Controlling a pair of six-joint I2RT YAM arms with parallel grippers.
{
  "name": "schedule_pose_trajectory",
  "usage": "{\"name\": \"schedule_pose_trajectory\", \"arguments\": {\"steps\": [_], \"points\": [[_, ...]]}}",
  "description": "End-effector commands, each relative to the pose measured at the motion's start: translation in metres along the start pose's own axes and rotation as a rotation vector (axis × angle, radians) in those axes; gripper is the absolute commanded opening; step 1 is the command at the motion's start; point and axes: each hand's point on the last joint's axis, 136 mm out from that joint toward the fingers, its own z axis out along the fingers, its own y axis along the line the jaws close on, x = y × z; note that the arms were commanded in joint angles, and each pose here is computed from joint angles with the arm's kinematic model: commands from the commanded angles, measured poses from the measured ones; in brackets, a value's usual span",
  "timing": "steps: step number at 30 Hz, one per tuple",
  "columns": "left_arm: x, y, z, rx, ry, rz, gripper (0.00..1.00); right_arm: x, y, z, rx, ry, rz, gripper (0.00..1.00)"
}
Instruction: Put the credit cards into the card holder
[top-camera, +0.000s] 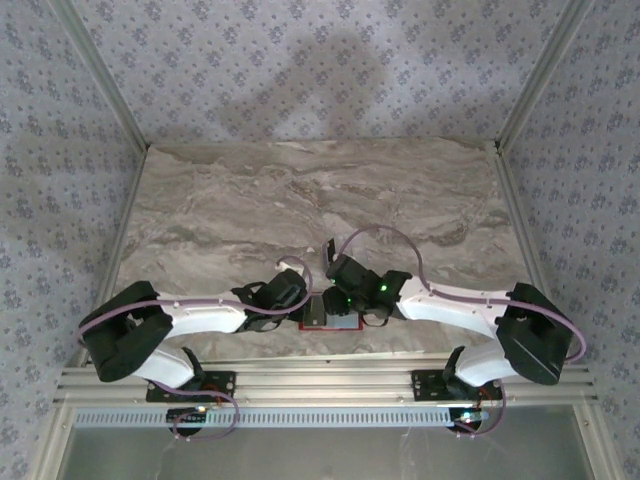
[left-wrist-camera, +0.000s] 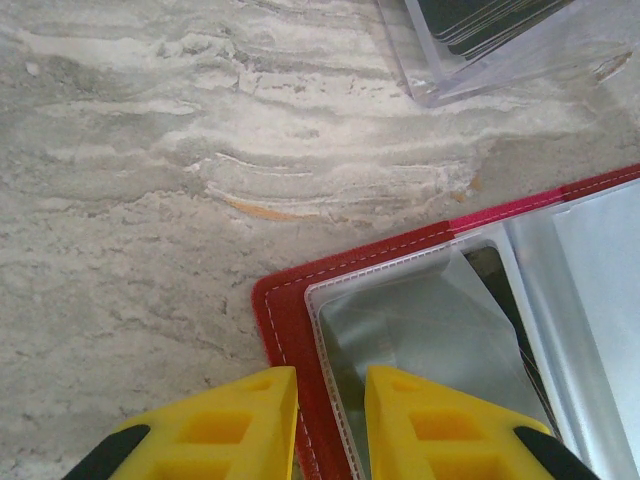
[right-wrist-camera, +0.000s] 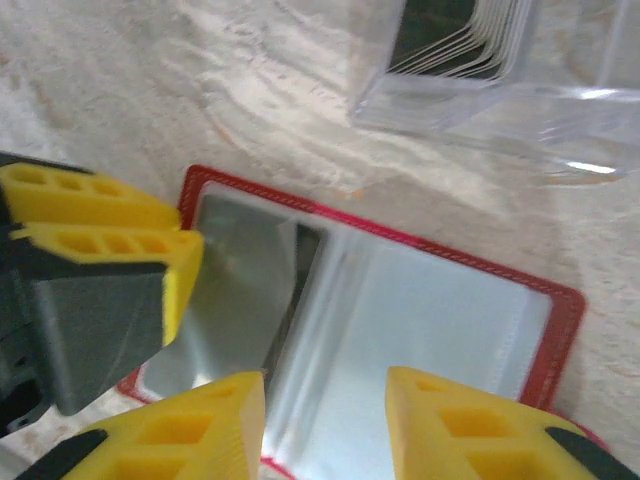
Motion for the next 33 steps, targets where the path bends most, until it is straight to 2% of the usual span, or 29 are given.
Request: {"name": "schedule_pose_trajectory", "arguments": {"steps": [1, 13, 18, 21, 26, 31, 33], "points": [[0.026, 0.005, 0.003, -0.021, 0.11, 0.012, 0.24, -0.004, -0.022, 0.005, 0.138, 0.002, -0.037, 0.38], [0.027, 0.006, 0.003, -0.022, 0.112, 0.017, 0.24, 0.012, -0.046, 0.039, 0.277, 0.074, -0.056, 0.45], [0.026, 0.005, 0.002, -0.023, 0.113, 0.02, 0.24, 0.022, -0.049, 0.052, 0.27, 0.097, -0.044, 0.43], [0.026, 0.005, 0.002, -0.023, 0.112, 0.021, 0.24, 0.028, -0.052, 0.056, 0.271, 0.111, -0.033, 0.37], [0.026, 0.005, 0.002, -0.024, 0.114, 0.023, 0.24, 0.027, -0.052, 0.051, 0.266, 0.092, -0.025, 0.22], [0.031, 0.008, 0.006, -0.033, 0.128, 0.022, 0.24, 0.01, -0.042, 0.037, 0.254, 0.043, -0.047, 0.01], [0.033, 0.009, 0.007, -0.034, 0.133, 0.019, 0.24, 0.002, -0.034, 0.033, 0.238, 0.028, -0.061, 0.0]]}}
